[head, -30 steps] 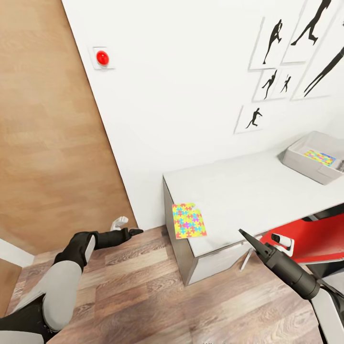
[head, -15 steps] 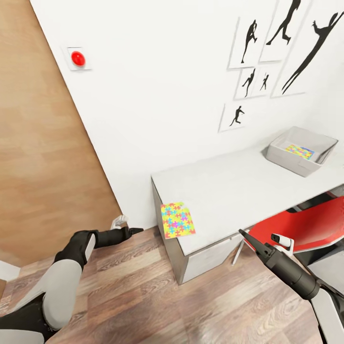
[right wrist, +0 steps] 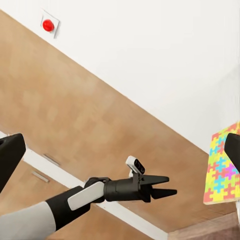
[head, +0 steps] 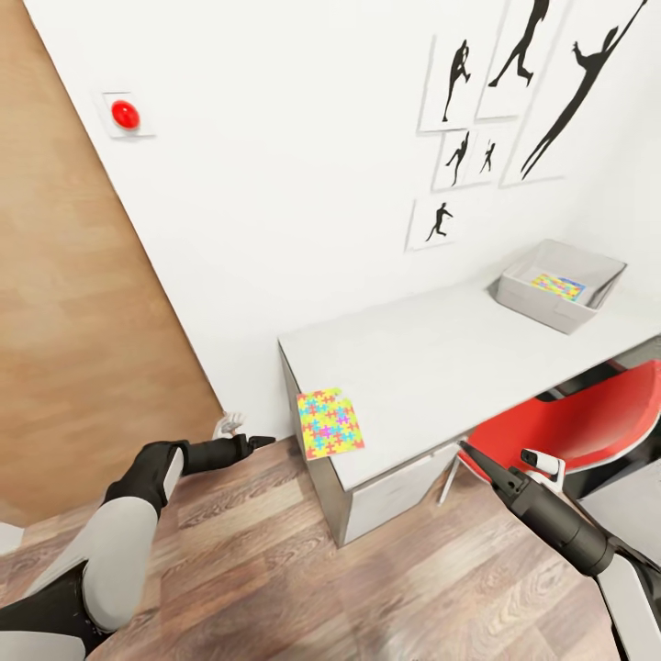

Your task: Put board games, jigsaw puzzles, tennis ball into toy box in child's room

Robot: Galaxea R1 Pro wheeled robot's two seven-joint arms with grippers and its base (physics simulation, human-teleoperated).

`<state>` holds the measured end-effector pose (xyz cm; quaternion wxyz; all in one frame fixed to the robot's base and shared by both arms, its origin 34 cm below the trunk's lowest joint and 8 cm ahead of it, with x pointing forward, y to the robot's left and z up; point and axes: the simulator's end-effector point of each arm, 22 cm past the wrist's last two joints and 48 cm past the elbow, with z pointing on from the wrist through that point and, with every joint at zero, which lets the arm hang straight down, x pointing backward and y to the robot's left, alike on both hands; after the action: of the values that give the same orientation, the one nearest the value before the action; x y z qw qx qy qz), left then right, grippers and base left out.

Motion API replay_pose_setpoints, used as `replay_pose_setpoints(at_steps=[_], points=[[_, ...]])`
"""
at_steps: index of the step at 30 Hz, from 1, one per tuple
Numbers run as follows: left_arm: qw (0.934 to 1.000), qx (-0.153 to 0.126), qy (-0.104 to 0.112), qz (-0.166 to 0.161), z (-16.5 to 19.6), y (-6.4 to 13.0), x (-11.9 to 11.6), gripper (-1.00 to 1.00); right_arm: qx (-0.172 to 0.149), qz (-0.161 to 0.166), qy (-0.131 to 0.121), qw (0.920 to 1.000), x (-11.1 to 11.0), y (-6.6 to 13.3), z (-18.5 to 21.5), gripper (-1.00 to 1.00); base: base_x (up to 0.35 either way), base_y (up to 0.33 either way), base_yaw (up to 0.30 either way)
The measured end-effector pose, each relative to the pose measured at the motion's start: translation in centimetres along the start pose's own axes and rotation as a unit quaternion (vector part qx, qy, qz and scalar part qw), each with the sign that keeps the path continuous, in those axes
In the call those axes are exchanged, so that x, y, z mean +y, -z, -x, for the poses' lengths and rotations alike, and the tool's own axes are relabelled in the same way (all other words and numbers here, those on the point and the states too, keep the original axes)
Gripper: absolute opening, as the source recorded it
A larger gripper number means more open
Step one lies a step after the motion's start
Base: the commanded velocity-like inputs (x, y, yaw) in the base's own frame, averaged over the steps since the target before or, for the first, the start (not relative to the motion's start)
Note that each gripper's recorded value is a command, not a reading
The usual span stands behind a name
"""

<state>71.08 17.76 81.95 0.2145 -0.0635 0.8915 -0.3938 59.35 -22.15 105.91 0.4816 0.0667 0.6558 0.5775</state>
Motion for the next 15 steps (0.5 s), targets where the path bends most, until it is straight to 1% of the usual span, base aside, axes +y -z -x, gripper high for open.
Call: replay_pose_setpoints(at_steps=[4, 12, 15], points=[[1.0000, 0.000, 0.000, 0.000, 0.05, 0.03, -0.04, 1.00, 0.000, 0.001, 0.000, 1.0000, 0.04, -0.03, -0.02, 1.00, 0.000, 0.000, -0.107], [1.0000, 0.000, -0.001, 0.000, 0.07, 0.03, -0.06, 1.00, 0.000, 0.002, -0.001, 1.0000, 0.10, -0.09, -0.08, 1.00, 0.000, -0.001, -0.029], [1.0000, 0.000, -0.001, 0.000, 0.07, 0.03, -0.07, 1.00, 0.000, 0.002, -0.001, 1.0000, 0.11, -0.10, -0.10, 1.00, 0.000, -0.027, -0.086]])
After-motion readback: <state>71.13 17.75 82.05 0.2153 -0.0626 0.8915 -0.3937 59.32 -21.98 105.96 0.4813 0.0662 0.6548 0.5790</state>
